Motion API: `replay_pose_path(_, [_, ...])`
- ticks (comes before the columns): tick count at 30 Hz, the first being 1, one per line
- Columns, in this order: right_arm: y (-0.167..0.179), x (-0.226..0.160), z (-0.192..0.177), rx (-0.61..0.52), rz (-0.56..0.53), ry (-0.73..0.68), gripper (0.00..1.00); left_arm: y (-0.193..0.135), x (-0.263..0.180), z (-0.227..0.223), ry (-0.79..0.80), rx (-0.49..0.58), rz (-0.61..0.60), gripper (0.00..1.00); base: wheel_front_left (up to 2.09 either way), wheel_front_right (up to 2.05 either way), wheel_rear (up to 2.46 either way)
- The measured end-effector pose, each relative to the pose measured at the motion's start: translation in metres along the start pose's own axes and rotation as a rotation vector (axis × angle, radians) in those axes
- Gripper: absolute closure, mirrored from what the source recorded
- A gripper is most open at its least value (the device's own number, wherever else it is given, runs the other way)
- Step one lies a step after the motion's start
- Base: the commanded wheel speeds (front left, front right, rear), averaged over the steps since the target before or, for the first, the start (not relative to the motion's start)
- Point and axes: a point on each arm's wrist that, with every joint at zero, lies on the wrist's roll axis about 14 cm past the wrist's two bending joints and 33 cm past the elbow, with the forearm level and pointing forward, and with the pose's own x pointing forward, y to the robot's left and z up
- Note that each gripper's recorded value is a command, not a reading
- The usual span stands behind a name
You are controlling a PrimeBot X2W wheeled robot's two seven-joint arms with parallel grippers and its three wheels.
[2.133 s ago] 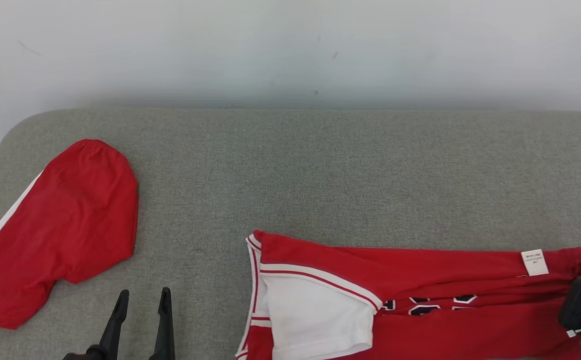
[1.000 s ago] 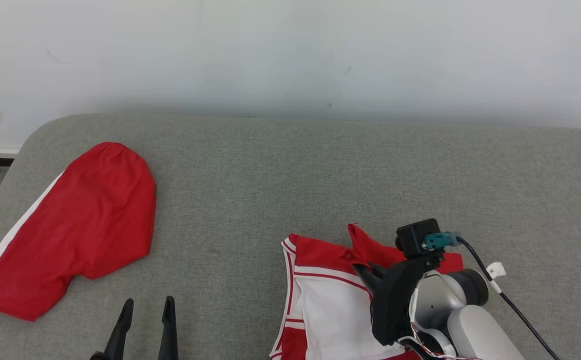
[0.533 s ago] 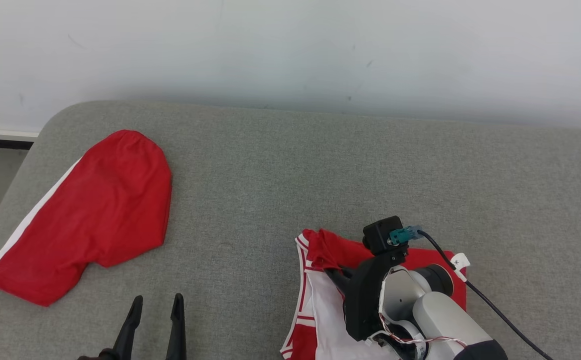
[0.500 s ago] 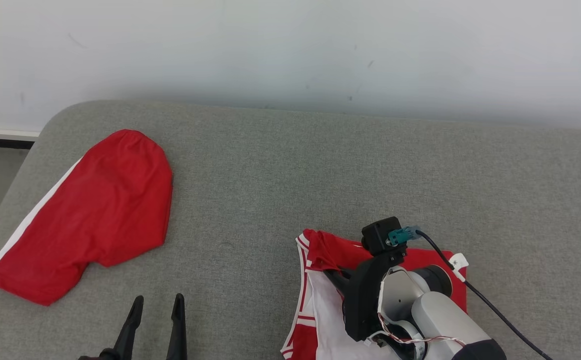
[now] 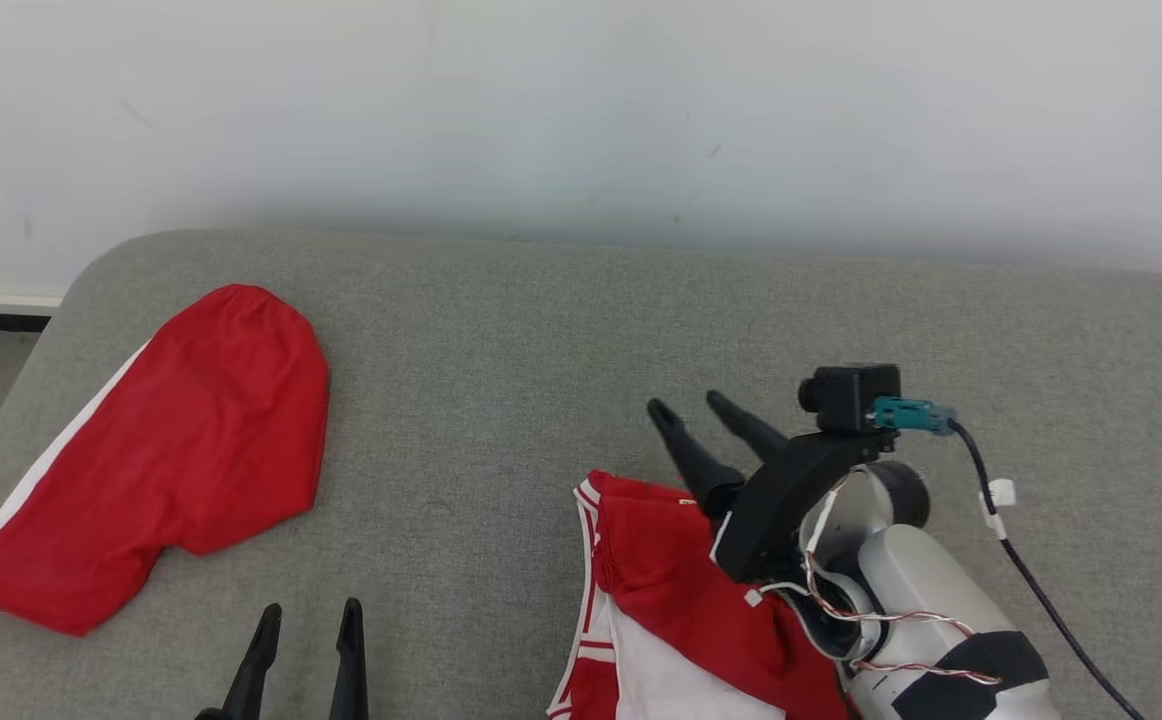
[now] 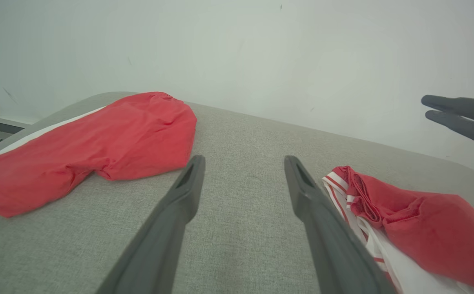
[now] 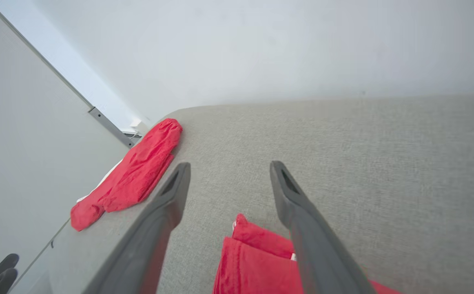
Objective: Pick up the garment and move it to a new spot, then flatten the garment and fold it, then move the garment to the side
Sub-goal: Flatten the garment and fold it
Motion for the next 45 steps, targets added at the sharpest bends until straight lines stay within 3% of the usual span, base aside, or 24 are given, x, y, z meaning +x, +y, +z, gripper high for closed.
replay_pose_path(3, [-0.019,-0.008,0.008,-0.045,-0.067,-0.03,0.0,-0.003,0.0,0.002,-0.006,-0.002,-0.01,0.0,0.0,0.0,0.0])
replay_pose_path(4, [-0.029,-0.014,0.009,-0.059,-0.104,-0.038,0.32,-0.004,0.001,0.003,-0.01,-0.002,-0.015,0.0,0.0,0.0,0.0])
replay_pose_path(5, [-0.04,-0.022,0.007,-0.07,-0.142,-0.039,0.73,-0.006,0.0,0.003,-0.011,-0.003,-0.02,0.0,0.0,0.0,0.0])
replay_pose_path(6, [-0.05,-0.029,0.003,-0.08,-0.178,-0.034,1.0,-0.007,0.0,0.003,-0.012,-0.004,-0.024,0.0,0.0,0.0,0.0])
replay_pose_path(12, [-0.092,-0.079,-0.048,-0.112,-0.353,0.103,1.0,-0.013,0.002,0.004,-0.017,-0.006,-0.043,0.0,0.0,0.0,0.0])
replay_pose_path(17, [-0.091,-0.095,-0.081,-0.078,-0.363,0.189,1.0,-0.013,0.004,0.002,-0.008,-0.006,-0.047,0.0,0.0,0.0,0.0])
replay_pose_path(23, [-0.062,-0.082,-0.098,-0.101,-0.265,0.256,1.0,-0.014,0.007,-0.001,0.002,-0.003,-0.05,0.0,0.0,0.0,0.0])
replay_pose_path(34, [0.04,-0.047,-0.117,-0.125,0.078,0.327,1.0,-0.011,0.009,-0.002,0.004,-0.002,-0.045,0.0,0.0,0.0,0.0])
replay_pose_path(40, [0.065,-0.034,-0.089,-0.083,0.163,0.211,1.0,-0.004,0.008,0.003,-0.01,0.003,-0.017,0.0,0.0,0.0,0.0])
replay_pose_path(45, [0.056,-0.032,-0.049,-0.061,0.134,0.043,1.0,0.002,0.005,0.004,-0.013,0.006,-0.002,0.0,0.0,0.0,0.0])
